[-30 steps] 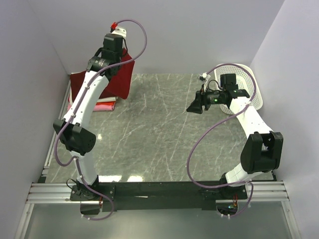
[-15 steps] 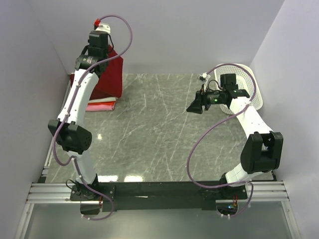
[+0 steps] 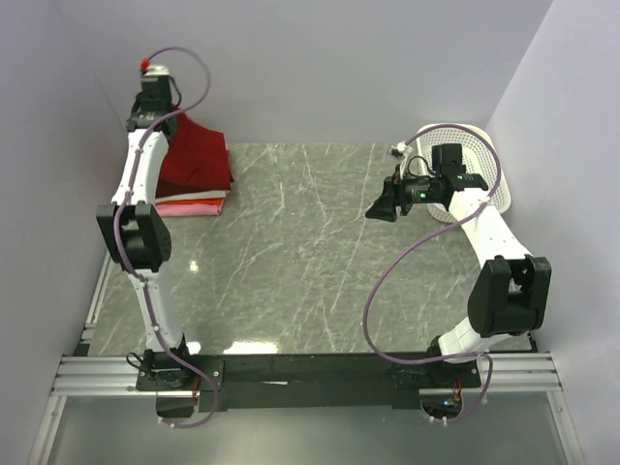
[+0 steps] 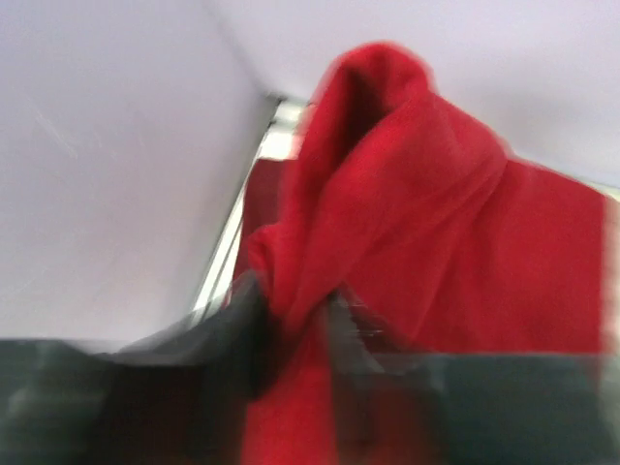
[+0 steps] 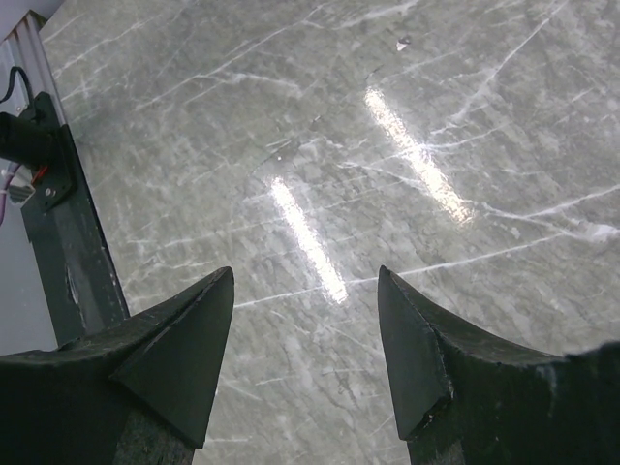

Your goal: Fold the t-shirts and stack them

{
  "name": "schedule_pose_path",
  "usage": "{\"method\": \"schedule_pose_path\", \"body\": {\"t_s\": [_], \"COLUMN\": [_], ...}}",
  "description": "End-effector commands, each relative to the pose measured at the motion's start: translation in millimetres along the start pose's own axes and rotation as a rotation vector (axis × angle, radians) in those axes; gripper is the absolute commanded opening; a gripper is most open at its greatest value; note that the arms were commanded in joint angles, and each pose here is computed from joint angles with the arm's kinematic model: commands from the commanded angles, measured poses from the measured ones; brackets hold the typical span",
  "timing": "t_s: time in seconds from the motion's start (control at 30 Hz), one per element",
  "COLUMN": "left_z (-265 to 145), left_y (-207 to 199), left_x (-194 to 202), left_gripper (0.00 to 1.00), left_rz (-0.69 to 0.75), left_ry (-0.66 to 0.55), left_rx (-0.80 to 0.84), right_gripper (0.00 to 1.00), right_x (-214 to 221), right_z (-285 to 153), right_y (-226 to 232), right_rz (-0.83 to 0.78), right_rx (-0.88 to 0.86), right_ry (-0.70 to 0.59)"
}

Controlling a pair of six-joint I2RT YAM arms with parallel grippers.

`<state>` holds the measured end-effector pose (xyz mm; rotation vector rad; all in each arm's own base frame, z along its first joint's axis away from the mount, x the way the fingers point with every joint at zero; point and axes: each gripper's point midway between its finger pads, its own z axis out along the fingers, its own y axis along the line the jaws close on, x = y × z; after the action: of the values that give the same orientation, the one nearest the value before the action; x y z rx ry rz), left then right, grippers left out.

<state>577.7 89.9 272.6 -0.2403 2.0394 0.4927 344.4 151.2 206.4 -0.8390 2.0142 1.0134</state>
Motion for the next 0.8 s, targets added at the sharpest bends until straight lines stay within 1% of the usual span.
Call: {"method": "schedule_pose_path", "body": {"t_s": [0.0, 0.03, 0.07, 0.1, 0.13, 0.17, 0.2, 0.23, 0.3, 0.33, 0.37, 0.4, 0.43, 0.47, 0.5, 0.53, 0.57, 0.6, 0.63, 0.67, 0.7, 0.73, 0.77], "left_z": [49, 55, 59, 58, 52, 31, 21, -4, -35, -46, -83, -102, -100, -141, -155, -151, -164, -195, -195, -219, -226, -224, -247], "left_y": [54, 70, 93, 96, 99, 103, 103, 107, 98, 93, 97, 88, 75, 85, 81, 61, 55, 57, 35, 32, 26, 12, 3], "left_x": [10, 18, 23, 22, 17, -6, -18, -41, -67, -70, -89, -95, -68, -90, -86, -50, -45, -52, -19, -16, -6, 23, 29], "left_gripper": [0.43, 0.71, 0.83, 0.97, 0.99, 0.99, 0.99, 0.99, 0.99, 0.99, 0.99, 0.99, 1.0, 0.99, 1.0, 0.99, 0.99, 0.99, 1.0, 1.0, 0.99, 0.99, 0.99], "left_rz": [-0.221, -0.265, -0.32, -0.373, -0.385, -0.427, -0.444, -0.486, -0.502, -0.498, -0.517, -0.52, -0.509, -0.521, -0.523, -0.519, -0.517, -0.514, -0.51, -0.508, -0.503, -0.505, -0.477], "left_ry": [-0.011, 0.004, 0.016, 0.02, 0.017, -0.034, -0.061, -0.111, -0.163, -0.169, -0.23, -0.249, -0.196, -0.307, -0.323, -0.25, -0.265, -0.334, -0.266, -0.292, -0.281, -0.221, -0.238], "left_rx": [-0.128, -0.177, -0.216, -0.201, -0.183, -0.141, -0.115, -0.081, 0.021, 0.053, 0.095, 0.184, 0.222, 0.267, 0.308, 0.38, 0.438, 0.487, 0.575, 0.628, 0.669, 0.716, 0.803], "right_gripper": [0.68, 0.68, 0.68, 0.68, 0.68, 0.68, 0.68, 0.68, 0.68, 0.68, 0.68, 0.68, 0.68, 0.68, 0.68, 0.68, 0.68, 0.68, 0.68, 0.71, 0.74, 0.76, 0.79], "right_x": [1, 2, 1, 1, 1, 2, 2, 2, 2, 1, 1, 1, 1, -1, -2, -3, -5, -9, -10, -13, -17, -21, -29], "right_z": [-2, -1, -2, -3, -3, -3, -3, -3, -4, -6, -7, -8, -9, -13, -15, -19, -23, -26, -35, -41, -47, -62, -71], "right_y": [0, 1, 1, 0, 0, -2, -2, -2, -3, -3, -4, -8, -9, -9, -16, -16, -18, -22, -29, -33, -39, -46, -50], "right_rz": [-0.003, 0.001, -0.005, -0.006, -0.011, -0.012, -0.014, -0.02, -0.019, -0.028, -0.032, -0.044, -0.053, -0.074, -0.091, -0.108, -0.122, -0.15, -0.172, -0.171, -0.188, -0.201, -0.204], "right_rx": [-0.023, -0.027, -0.023, -0.019, -0.014, -0.006, -0.004, 0.002, 0.009, 0.017, 0.028, 0.054, 0.07, 0.091, 0.135, 0.165, 0.195, 0.228, 0.308, 0.359, 0.414, 0.527, 0.588], "right_ry": [-0.006, -0.003, -0.005, -0.004, -0.003, 0.0, 0.002, 0.003, 0.007, 0.006, 0.008, 0.013, 0.015, 0.013, 0.02, 0.015, 0.015, 0.006, 0.013, 0.007, -0.009, -0.011, -0.044]}}
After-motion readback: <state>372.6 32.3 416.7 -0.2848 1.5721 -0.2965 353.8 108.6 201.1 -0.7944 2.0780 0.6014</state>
